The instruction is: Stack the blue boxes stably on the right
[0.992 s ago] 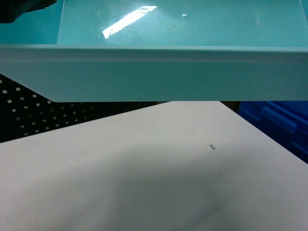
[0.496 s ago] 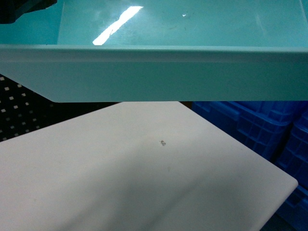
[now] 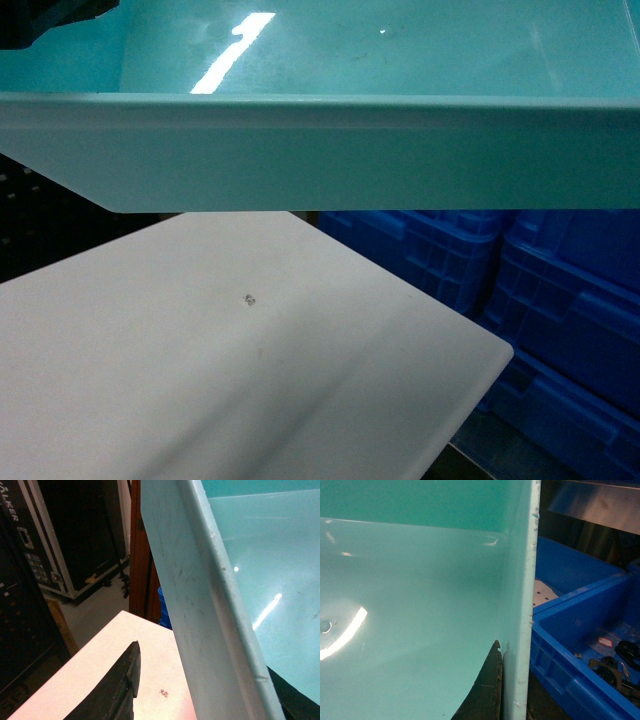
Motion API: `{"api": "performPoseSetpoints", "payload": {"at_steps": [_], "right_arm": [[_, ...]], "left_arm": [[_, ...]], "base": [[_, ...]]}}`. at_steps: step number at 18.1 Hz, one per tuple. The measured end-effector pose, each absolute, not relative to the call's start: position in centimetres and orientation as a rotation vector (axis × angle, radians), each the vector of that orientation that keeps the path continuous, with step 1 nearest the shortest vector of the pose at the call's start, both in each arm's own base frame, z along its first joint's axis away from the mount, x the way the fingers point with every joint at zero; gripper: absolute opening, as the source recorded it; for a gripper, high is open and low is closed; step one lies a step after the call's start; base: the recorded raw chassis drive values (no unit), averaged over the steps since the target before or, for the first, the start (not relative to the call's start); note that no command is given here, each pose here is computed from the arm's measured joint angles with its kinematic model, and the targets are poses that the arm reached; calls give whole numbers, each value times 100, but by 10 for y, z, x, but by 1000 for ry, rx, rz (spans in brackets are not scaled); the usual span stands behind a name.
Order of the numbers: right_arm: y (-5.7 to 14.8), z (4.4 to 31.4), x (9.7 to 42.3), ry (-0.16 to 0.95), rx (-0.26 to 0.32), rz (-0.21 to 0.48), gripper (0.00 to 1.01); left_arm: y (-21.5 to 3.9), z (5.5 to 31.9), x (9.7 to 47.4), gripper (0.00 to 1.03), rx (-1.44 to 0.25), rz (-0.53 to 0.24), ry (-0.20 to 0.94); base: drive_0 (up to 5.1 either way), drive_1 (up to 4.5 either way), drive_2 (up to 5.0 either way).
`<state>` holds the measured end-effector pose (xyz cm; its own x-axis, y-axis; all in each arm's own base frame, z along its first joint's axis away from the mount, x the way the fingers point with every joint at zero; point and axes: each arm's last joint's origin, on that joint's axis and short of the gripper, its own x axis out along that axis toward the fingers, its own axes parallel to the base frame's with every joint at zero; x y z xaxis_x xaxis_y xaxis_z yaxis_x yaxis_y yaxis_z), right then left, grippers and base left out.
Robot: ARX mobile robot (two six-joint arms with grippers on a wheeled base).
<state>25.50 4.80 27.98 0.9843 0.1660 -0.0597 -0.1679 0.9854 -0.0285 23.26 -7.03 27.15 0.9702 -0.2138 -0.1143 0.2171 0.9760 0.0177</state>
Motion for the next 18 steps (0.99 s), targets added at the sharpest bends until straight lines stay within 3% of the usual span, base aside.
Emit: {"api": "performPoseSetpoints", "payload": {"at_steps": [18], "right_arm": [[48,280,255,58,-34,168,2]], "left_arm": [[-70,272,233,50,30,-218,112]], "base": [[-164,-164,-164]]}}
